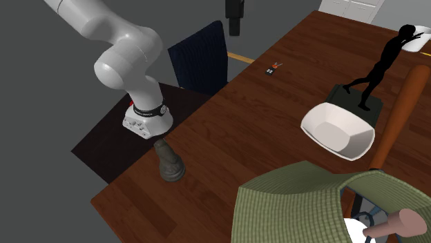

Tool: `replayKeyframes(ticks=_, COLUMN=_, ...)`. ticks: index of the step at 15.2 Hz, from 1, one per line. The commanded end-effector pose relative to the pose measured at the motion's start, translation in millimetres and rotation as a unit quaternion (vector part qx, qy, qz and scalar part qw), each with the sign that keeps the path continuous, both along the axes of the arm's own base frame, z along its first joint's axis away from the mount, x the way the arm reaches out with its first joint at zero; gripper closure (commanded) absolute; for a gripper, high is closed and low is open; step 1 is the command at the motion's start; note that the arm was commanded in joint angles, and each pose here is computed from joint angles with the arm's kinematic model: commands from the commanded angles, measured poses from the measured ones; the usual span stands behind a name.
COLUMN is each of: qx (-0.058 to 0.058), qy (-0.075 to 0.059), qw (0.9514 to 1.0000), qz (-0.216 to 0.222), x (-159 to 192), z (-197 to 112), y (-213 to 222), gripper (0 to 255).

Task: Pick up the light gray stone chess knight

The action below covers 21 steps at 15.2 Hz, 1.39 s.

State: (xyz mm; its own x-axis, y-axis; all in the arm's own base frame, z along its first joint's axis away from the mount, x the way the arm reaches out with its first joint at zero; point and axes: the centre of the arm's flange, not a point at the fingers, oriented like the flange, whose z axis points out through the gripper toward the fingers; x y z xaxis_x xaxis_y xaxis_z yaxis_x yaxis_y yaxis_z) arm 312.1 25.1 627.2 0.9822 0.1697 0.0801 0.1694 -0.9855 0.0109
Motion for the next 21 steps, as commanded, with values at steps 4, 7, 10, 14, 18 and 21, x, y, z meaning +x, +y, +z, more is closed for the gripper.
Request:
replayKeyframes(ticks=4, qx=-0.001, qy=0.008, qw=0.9999, qz=-0.006, x=-9.3, z=-25.9, y=-26.8, gripper=0)
replayKeyframes(ticks=7, qx=-0.002, qy=0.017, qw=0.9998, qz=-0.013, x=-19.4, z=-51.6, y=-53.6, gripper=0)
replayKeyframes(ticks=10, qx=-0.003, qy=0.025, qw=0.9995, qz=-0.019, x=-30.3, z=-77.0, y=-80.3, gripper=0)
replayKeyframes(ticks=14, qx=-0.004, qy=0.036, qw=0.9989, qz=-0.028, x=-45.9, z=-110.6, y=-115.8, gripper=0)
replayKeyframes(ticks=18, qx=-0.006, qy=0.048, qw=0.9982, qz=-0.036, x=-63.0, z=-143.7, y=-151.0, gripper=0)
replayKeyframes(ticks=21, qx=-0.007, qy=0.056, qw=0.9975, qz=-0.043, x=-76.6, z=-168.2, y=-177.3, gripper=0)
